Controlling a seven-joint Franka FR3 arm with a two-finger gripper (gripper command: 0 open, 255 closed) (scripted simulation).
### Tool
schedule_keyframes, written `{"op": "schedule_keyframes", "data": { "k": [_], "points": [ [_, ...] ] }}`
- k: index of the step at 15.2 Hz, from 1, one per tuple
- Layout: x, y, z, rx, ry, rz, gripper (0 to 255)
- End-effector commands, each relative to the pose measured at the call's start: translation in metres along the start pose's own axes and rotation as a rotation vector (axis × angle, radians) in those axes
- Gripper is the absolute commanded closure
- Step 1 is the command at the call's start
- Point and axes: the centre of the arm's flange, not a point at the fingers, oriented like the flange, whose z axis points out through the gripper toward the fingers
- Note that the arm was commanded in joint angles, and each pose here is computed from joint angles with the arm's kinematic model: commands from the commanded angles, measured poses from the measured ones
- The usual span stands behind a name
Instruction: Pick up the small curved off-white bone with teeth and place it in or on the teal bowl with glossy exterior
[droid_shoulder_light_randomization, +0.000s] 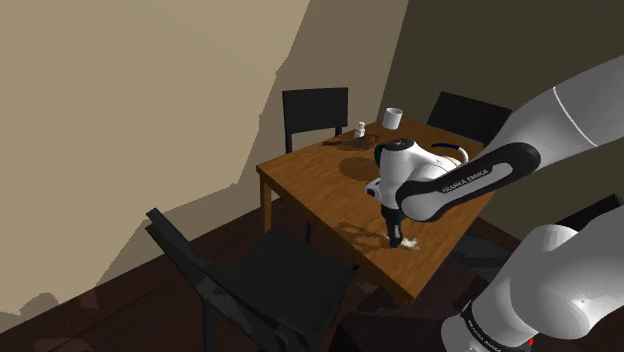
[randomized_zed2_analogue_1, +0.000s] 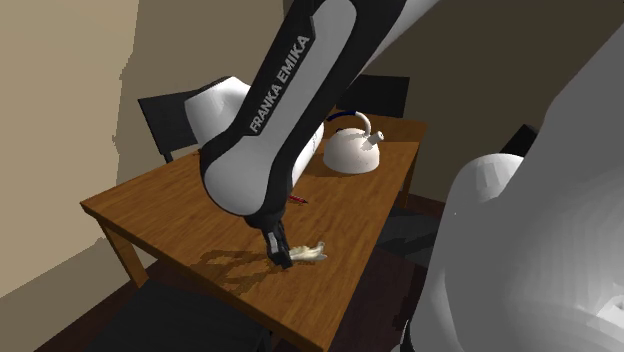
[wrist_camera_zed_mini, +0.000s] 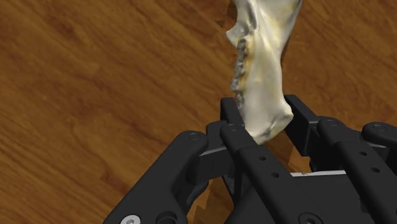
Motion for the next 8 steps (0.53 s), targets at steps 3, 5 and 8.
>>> {"op": "schedule_keyframes", "data": {
  "k": [3,5,8],
  "points": [
    [-0.005,-0.002,-0.015,0.005,-0.005,-0.002,255],
    [-0.007,-0.002,-0.025,0.005,-0.005,-0.002,255],
    [-0.011,-0.003,-0.041,0.005,-0.005,-0.002,255]
  ]
}}
